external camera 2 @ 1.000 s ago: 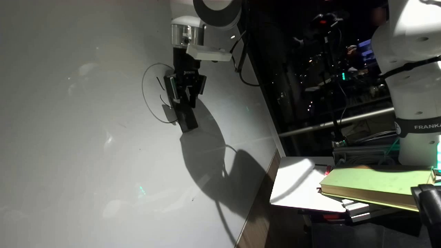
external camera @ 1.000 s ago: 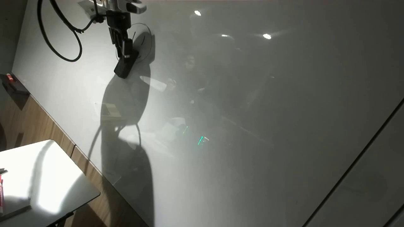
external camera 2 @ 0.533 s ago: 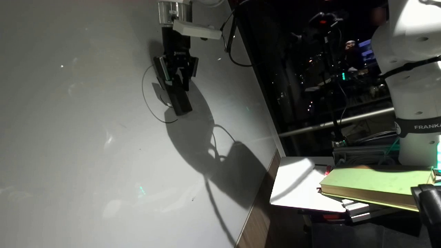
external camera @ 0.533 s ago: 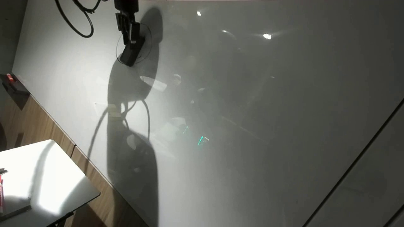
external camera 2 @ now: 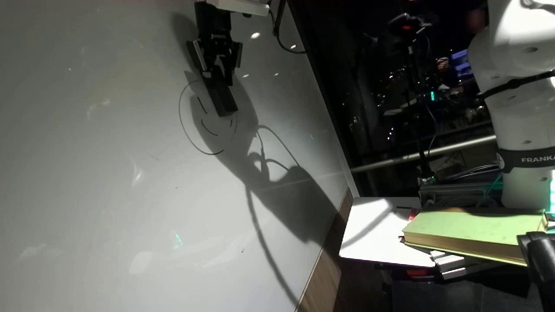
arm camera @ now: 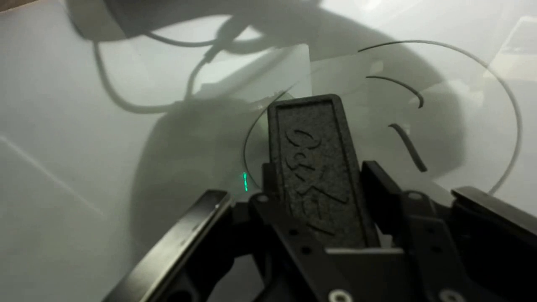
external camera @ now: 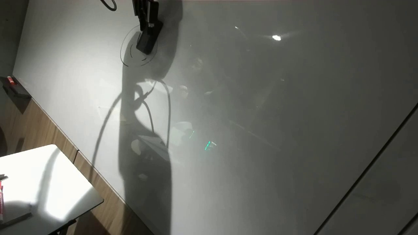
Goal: Use the duster to wipe the white board
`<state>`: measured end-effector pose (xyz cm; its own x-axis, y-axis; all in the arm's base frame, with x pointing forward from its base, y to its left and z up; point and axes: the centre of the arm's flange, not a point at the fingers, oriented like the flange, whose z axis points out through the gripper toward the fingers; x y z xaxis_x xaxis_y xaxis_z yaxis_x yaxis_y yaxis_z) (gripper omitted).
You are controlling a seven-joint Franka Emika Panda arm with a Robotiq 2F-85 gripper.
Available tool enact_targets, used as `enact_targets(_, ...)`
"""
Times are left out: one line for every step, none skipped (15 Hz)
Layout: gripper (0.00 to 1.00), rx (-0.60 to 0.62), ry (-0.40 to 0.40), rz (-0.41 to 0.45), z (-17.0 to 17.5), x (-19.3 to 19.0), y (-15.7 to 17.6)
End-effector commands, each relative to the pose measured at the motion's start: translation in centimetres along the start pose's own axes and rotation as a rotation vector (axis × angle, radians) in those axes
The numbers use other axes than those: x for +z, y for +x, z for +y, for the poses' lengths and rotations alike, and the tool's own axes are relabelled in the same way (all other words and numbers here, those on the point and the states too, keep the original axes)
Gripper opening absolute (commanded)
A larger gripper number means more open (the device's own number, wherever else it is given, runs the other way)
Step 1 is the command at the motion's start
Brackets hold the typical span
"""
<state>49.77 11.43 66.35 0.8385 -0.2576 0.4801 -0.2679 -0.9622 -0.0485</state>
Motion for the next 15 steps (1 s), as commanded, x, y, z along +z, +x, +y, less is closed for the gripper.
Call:
enact_targets(0.27,0.012,-0.03,0.065,2.8,4.3,5.9)
enact_targets(0.27,0.012,-0.039,0.05,3.2,5.5,5.1)
enact_targets(0.27,0.012,-0.05,0.037,3.5,6.7,4.1)
enact_targets(0.27,0.012,-0.061,0.027,3.9,7.6,3.6)
enact_targets(0.27,0.01,-0.081,0.017,4.4,8.7,3.1)
enact_targets(0.27,0.009,-0.095,0.006,5.0,9.9,2.8)
enact_targets(0.27,0.008,-0.112,-0.001,5.5,11.2,2.6)
enact_targets(0.27,0.005,-0.127,-0.008,6.1,12.5,2.4)
enact_targets(0.27,0.004,-0.136,-0.016,6.5,13.7,2.4)
enact_targets(0.27,0.005,-0.137,-0.022,6.5,14.9,2.8)
enact_targets(0.27,0.004,-0.134,-0.025,5.7,14.2,2.3)
enact_targets(0.27,0.002,-0.129,-0.031,5.0,13.9,2.0)
enact_targets(0.27,-0.001,-0.119,-0.029,3.9,13.1,1.6)
enact_targets(0.27,-0.003,-0.109,-0.026,2.7,12.2,1.2)
enact_targets(0.27,-0.006,-0.102,-0.024,1.6,11.5,0.7)
